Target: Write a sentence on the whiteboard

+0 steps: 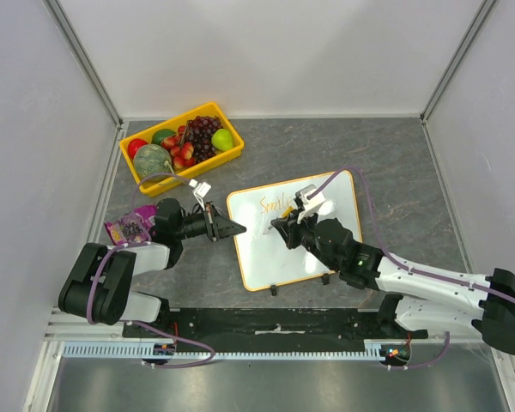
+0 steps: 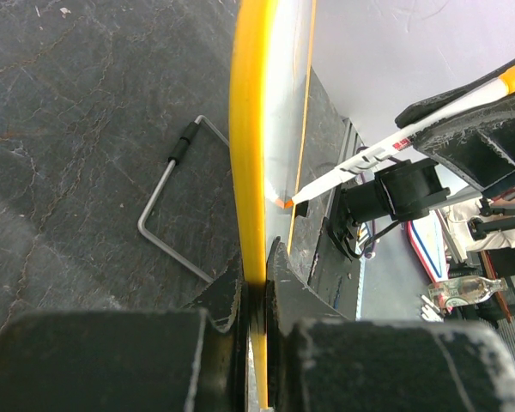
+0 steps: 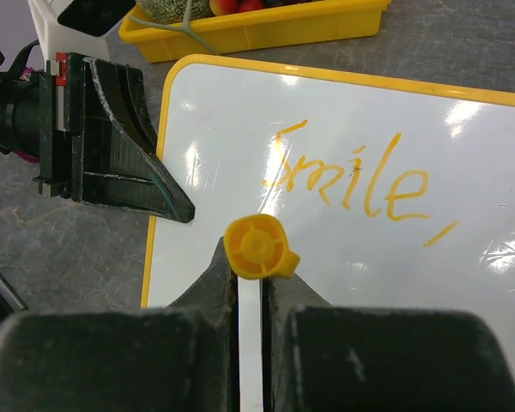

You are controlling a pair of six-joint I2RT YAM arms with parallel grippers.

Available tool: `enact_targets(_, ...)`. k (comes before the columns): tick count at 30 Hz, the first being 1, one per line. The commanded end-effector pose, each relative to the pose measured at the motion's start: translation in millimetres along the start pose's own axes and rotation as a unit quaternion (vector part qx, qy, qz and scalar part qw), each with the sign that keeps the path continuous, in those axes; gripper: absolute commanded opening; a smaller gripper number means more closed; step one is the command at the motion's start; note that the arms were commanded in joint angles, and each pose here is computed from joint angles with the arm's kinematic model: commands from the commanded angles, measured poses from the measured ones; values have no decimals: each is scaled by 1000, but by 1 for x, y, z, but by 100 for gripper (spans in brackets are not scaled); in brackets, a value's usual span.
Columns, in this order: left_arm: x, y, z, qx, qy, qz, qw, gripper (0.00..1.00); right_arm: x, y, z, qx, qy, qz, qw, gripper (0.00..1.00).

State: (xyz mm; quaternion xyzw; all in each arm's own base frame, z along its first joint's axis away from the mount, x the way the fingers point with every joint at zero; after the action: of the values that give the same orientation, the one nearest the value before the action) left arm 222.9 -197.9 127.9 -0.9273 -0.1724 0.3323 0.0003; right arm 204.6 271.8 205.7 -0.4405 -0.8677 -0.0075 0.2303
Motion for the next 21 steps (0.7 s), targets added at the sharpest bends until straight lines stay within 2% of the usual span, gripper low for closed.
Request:
enact_targets(1,10,1,20,29,50,-6,998,2,5,5,0,-2,-1,-10,1000,0)
enact_targets(21,9,1,20,29,51,-6,998,2,-17,-9,16,24,-28,24,999,0)
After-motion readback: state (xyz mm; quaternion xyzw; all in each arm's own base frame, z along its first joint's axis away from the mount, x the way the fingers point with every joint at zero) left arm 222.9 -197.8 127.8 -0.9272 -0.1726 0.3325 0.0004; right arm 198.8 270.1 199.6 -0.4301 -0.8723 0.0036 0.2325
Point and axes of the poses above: each gripper's point midway between its finger pads, its own y axis out along the fingers, its own x axis along the line the jaws close on, z = x × y, the point moved 3 cm from there along -y, back along the fingers, and after that the axes turned 11 degrees about y, right-handed, at the moved point
